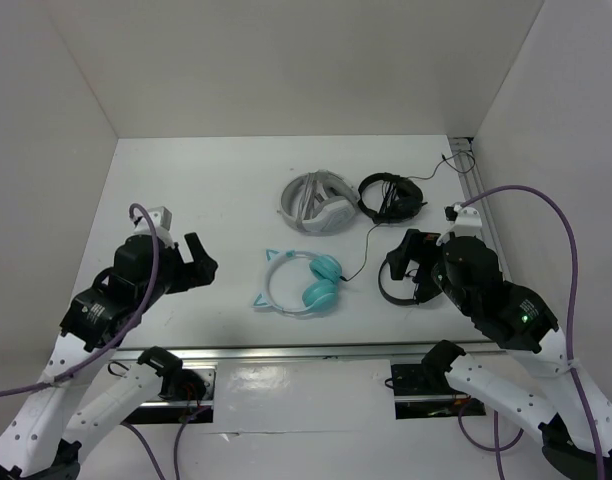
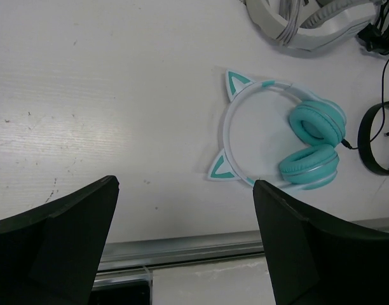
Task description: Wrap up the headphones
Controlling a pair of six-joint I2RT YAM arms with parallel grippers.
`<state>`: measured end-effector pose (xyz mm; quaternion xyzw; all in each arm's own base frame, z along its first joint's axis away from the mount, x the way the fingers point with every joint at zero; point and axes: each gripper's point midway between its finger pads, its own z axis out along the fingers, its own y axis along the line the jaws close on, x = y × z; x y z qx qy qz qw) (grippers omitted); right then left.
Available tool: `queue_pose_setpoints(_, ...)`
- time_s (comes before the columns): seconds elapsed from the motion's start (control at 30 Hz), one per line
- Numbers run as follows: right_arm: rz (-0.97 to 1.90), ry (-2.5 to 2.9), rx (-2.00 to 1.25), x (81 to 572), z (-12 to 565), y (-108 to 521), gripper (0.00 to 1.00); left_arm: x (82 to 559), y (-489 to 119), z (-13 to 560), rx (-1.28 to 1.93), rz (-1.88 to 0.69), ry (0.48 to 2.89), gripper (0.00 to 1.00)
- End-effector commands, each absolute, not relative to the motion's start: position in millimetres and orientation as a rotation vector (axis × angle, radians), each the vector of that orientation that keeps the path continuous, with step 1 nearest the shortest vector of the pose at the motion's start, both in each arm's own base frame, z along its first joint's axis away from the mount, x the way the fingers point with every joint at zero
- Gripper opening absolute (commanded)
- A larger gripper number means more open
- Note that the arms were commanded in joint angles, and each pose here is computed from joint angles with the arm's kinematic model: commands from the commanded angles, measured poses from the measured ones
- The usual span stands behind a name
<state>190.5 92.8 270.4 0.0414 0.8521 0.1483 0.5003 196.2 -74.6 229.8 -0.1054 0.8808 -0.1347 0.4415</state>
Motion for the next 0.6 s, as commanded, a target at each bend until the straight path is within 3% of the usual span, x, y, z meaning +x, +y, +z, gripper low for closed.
queue_pose_setpoints(0.0, 0.377, 2.035, 0.095, 189, 280, 92, 1.0, 200, -86, 240, -0.192, -0.405, 2.138, 1.0)
queue_pose_setpoints(0.37, 0.443, 1.995, 0.047, 185, 287, 99, 1.0, 203, -118, 234, 0.003, -0.535, 2.171, 1.0)
queue_pose_setpoints(0.57, 0.458, 2.012, 0.002, 183, 280, 105, 1.0, 214, -139, 197, 0.001, -0.576, 2.35, 1.0)
